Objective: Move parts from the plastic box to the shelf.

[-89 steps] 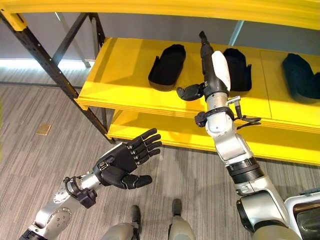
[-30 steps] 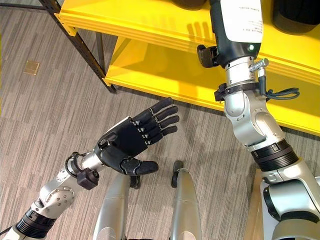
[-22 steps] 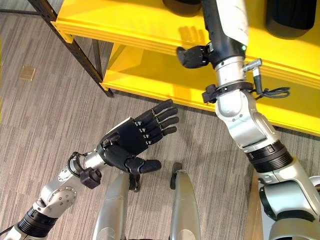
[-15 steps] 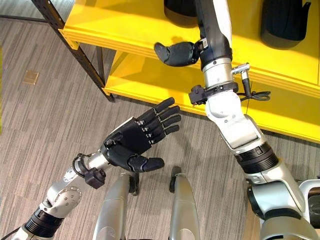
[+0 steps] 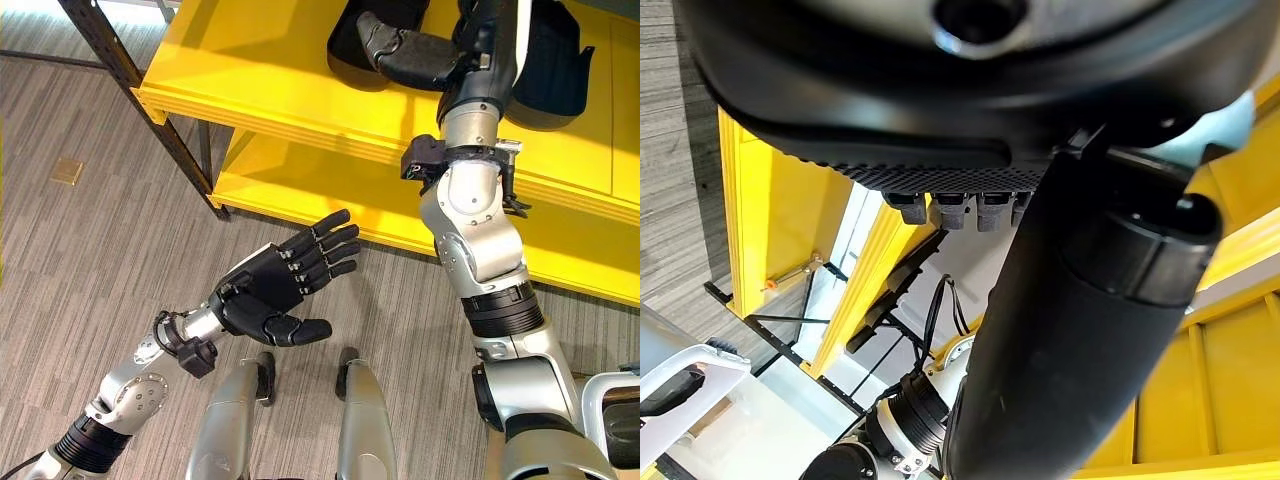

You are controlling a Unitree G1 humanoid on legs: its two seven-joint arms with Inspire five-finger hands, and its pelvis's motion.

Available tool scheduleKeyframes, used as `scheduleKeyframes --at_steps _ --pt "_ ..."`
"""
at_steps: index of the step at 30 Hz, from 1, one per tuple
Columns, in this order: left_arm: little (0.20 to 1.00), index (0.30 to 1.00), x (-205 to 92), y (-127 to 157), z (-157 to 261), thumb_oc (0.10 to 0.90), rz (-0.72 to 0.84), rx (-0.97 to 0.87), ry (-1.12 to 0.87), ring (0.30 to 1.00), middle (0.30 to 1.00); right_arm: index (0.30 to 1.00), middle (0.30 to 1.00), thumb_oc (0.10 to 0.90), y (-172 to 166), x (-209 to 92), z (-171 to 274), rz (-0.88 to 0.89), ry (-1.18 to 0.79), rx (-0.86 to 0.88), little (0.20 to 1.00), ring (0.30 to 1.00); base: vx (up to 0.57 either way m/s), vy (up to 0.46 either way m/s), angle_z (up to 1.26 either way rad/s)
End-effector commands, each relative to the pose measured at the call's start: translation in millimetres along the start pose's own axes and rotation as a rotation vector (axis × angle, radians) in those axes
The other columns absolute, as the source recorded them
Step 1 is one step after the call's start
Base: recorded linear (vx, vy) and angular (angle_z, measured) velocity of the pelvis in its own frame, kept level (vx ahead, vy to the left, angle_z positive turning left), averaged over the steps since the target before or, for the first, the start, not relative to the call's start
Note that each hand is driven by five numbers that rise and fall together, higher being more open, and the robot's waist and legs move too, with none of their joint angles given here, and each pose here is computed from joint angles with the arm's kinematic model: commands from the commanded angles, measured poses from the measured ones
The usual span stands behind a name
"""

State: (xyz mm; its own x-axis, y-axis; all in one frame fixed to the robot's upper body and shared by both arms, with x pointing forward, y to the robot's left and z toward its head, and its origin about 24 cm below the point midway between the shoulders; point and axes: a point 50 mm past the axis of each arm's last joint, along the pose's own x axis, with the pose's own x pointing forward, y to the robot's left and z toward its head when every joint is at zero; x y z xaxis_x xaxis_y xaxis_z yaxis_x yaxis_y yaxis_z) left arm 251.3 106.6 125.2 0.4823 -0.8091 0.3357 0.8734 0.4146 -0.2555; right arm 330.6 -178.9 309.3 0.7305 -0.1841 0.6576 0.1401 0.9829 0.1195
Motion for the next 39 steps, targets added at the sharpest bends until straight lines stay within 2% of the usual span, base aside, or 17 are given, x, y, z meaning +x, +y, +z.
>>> scheduleKeyframes --at_steps 1,5,6,7,8,10,12,18,21,26,31,39 --pt "1.0 1.0 21 -29 8 0.9 -0.145 -0.015 -0.155 1.0 1.0 1.0 1.0 0.9 1 20 48 -0.093 -0.251 0.011 1.0 1.0 0.2 -0.03 -0.03" --pt "1.0 1.0 46 -31 11 0.9 -0.122 -0.023 -0.14 1.0 1.0 1.0 1.0 0.9 8 29 42 -0.148 -0.289 -0.13 1.0 1.0 0.11 -0.056 0.02" --pt "1.0 1.0 59 -30 11 0.9 -0.102 -0.014 -0.137 1.0 1.0 1.0 1.0 0.9 17 34 43 -0.152 -0.33 -0.218 1.0 1.0 0.1 -0.07 0.02" --pt "1.0 1.0 66 -29 11 0.9 -0.094 -0.012 -0.137 1.0 1.0 1.0 1.0 0.9 21 36 44 -0.148 -0.338 -0.243 1.0 1.0 0.15 -0.093 -0.06" --pt "1.0 1.0 86 -30 12 0.9 -0.063 -0.005 -0.139 1.0 1.0 1.0 1.0 0.9 32 40 42 -0.142 -0.363 -0.314 1.0 1.0 0.13 -0.068 -0.09" --pt "1.0 1.0 93 -30 12 0.9 -0.052 0.0 -0.138 1.0 1.0 1.0 1.0 0.9 36 41 41 -0.128 -0.39 -0.371 1.0 1.0 0.1 -0.053 -0.1" --pt "1.0 1.0 114 -31 12 0.9 -0.018 0.007 -0.144 1.0 1.0 1.0 1.0 0.9 50 42 38 -0.077 -0.45 -0.524 1.0 1.0 0.11 -0.06 -0.14" --pt "1.0 1.0 132 -31 13 0.9 0.018 0.013 -0.155 1.0 1.0 1.0 1.0 0.9 67 43 32 0.029 -0.545 -0.771 1.0 1.0 0.07 -0.04 -0.02" --pt "1.0 1.0 134 -30 12 0.9 0.018 0.013 -0.154 1.0 1.0 1.0 1.0 0.9 71 43 30 0.064 -0.573 -0.829 1.0 1.0 0.0 -0.007 -0.02" --pt "1.0 1.0 135 -28 12 0.9 0.013 0.028 -0.168 1.0 1.0 1.0 1.0 0.9 74 40 24 0.106 -0.595 -0.869 1.0 1.0 -0.03 -0.019 0.08" --pt "1.0 1.0 134 -27 11 0.9 0.011 0.034 -0.18 1.0 1.0 1.0 1.0 0.9 72 40 20 0.093 -0.561 -0.834 1.0 1.0 -0.02 -0.008 0.02" --pt "1.0 1.0 128 -28 10 0.9 0.012 0.034 -0.197 1.0 1.0 1.0 1.0 0.9 64 26 3 0.038 -0.44 -0.604 1.0 1.0 0.01 0.045 -0.04"
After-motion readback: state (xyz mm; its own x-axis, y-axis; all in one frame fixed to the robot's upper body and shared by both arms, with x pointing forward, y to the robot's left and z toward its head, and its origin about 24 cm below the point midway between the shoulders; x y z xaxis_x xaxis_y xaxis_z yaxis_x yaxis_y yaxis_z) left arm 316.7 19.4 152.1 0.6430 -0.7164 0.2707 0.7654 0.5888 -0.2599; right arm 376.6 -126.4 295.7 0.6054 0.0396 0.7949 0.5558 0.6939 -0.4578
